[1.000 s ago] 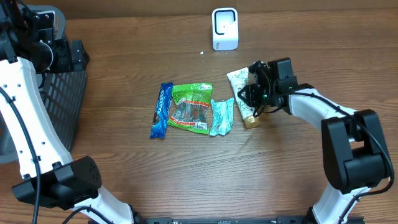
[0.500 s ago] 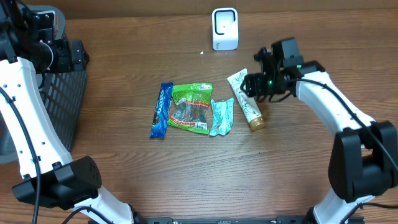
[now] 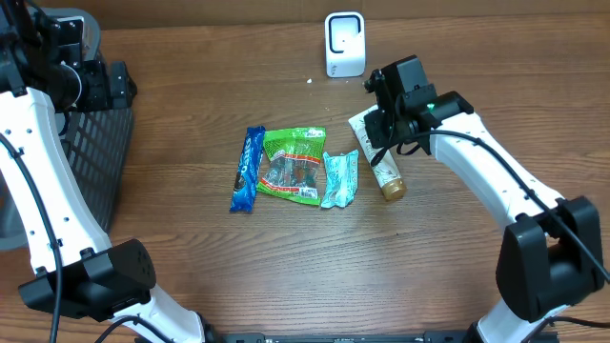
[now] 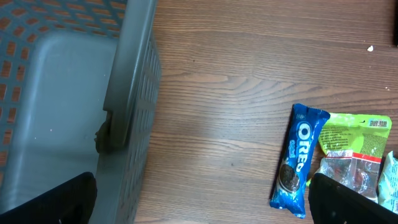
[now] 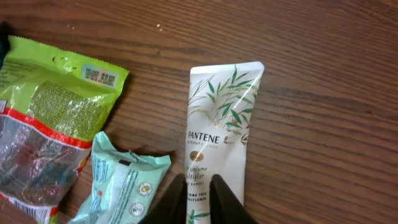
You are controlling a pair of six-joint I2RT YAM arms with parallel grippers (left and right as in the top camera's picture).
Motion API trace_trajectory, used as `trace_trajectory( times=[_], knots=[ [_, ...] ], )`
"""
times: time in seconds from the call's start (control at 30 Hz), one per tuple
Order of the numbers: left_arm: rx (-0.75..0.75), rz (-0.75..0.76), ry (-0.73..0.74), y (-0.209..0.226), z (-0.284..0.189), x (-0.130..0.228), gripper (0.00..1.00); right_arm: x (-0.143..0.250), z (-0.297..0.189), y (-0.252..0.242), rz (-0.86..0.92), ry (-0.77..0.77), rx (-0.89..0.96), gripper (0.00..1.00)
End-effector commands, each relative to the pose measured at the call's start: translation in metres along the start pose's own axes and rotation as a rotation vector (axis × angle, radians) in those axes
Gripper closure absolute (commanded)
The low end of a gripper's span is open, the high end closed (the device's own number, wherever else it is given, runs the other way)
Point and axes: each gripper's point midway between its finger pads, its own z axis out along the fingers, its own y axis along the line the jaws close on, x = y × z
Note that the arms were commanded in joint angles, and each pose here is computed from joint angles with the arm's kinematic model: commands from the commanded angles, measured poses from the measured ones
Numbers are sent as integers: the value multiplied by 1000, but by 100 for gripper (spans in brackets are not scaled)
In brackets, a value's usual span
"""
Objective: Scan the item barcode
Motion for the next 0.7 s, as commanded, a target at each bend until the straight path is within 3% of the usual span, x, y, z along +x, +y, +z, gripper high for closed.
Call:
trace_trajectory(
  times=[0.0,0.07,0.67],
  knots=[
    [10,32,-22,-6,-8,-2,0,6,22,0,2,33,-12,92],
    [10,32,-22,-6,-8,-2,0,7,30,3,3,40,-32,96],
    [10,32,-22,-6,-8,-2,0,34,76,5,14,147,-63,96]
  ],
)
